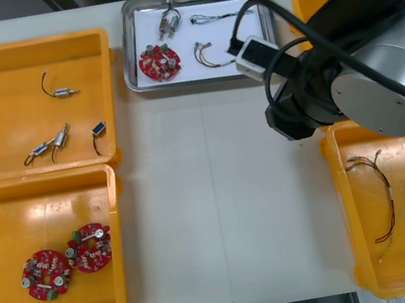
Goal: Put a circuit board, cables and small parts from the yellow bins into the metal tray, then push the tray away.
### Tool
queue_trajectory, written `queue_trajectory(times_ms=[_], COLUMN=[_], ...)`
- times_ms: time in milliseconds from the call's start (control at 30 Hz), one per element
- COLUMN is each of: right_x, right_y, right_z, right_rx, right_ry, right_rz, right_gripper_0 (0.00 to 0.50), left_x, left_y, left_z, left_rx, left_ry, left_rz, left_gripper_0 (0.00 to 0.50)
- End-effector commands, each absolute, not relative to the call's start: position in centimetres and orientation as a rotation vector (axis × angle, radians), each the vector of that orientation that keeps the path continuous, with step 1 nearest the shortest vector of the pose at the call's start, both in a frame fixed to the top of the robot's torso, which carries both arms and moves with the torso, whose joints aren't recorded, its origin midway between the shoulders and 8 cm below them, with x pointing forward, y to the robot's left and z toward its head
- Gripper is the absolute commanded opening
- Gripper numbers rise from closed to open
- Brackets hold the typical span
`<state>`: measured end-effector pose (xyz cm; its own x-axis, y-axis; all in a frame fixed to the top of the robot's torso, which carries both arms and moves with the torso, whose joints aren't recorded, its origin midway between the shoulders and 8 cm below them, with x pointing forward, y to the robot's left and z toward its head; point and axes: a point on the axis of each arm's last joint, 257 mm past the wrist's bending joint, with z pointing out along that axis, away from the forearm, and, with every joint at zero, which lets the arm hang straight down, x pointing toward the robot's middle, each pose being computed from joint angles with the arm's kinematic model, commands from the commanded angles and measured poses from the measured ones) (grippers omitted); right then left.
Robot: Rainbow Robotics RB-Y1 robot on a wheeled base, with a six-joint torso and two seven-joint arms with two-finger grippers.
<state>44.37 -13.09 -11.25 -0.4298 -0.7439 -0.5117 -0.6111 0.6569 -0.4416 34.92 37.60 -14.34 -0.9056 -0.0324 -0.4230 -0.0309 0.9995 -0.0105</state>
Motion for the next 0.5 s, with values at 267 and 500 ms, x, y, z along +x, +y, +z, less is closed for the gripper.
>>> queue_trajectory(times_ms=[267,500], right_x=[42.1,39.7], right_y=[-23.5,-31.1], right_z=[-12.9,-13.6], right_rx=[-0.462,-0.214], right_ry=[2.377,2.454], right_rz=[-0.128,-0.105], right_gripper_0=[0.5,0.5], left_x=[36.0,36.0], left_y=[38.8,38.8], left_z=[-11.8,-11.8], left_rx=[-0.008,-0.008], left_ry=[2.644,2.644], left_rz=[0.065,0.065], left_gripper_0=[0.5,0.5])
